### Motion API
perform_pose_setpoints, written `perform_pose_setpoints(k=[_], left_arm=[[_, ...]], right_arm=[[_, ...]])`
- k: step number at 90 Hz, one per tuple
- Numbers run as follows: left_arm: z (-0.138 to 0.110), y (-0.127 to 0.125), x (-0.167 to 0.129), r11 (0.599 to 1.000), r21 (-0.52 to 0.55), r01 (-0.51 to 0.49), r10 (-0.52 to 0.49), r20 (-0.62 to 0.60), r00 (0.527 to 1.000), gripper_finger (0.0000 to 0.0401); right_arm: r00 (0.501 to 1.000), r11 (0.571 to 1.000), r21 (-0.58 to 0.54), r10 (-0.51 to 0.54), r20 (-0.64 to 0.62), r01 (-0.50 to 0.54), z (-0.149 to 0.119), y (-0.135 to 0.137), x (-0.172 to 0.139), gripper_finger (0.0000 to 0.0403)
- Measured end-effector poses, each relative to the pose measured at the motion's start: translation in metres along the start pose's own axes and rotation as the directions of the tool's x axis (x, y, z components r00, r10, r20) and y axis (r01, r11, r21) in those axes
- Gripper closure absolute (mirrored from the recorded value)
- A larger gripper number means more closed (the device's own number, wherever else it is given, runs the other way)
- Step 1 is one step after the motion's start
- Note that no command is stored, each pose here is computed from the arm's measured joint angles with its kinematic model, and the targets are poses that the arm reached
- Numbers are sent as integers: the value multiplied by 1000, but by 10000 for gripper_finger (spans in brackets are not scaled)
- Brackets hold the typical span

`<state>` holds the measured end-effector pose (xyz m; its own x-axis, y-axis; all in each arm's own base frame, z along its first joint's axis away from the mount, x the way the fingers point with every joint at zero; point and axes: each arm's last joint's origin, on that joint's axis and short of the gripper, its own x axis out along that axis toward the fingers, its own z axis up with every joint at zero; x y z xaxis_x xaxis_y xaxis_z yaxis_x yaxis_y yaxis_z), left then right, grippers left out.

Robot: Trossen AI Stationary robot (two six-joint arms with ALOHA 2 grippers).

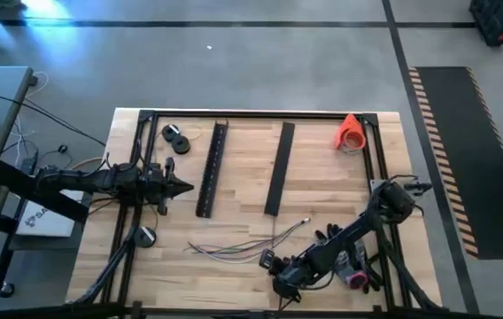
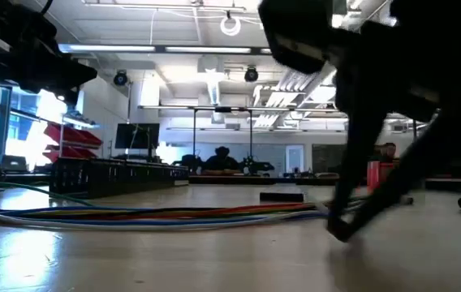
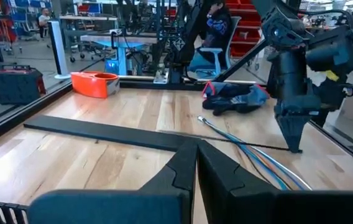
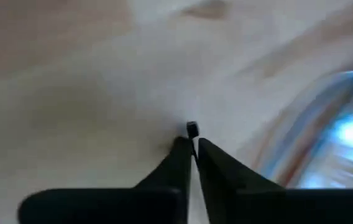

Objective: Ziptie cables
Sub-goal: Wrap the cable wires using zip tie

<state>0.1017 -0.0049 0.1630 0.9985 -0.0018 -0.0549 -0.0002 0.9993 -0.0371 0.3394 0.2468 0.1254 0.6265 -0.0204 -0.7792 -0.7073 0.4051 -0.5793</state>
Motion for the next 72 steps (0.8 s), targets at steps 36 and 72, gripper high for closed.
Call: perform_pose_setpoints(k=[36,72], left_arm=[[0,0,0,1000,0,0,0,1,1000,401],[0,0,0,1000,0,0,0,0,1000,401]], right_arm=[[898,768,468,-407,-169,436,6,-27,-75,403],[664,331,642,-642,-384,692,-25,-3,-151,403]])
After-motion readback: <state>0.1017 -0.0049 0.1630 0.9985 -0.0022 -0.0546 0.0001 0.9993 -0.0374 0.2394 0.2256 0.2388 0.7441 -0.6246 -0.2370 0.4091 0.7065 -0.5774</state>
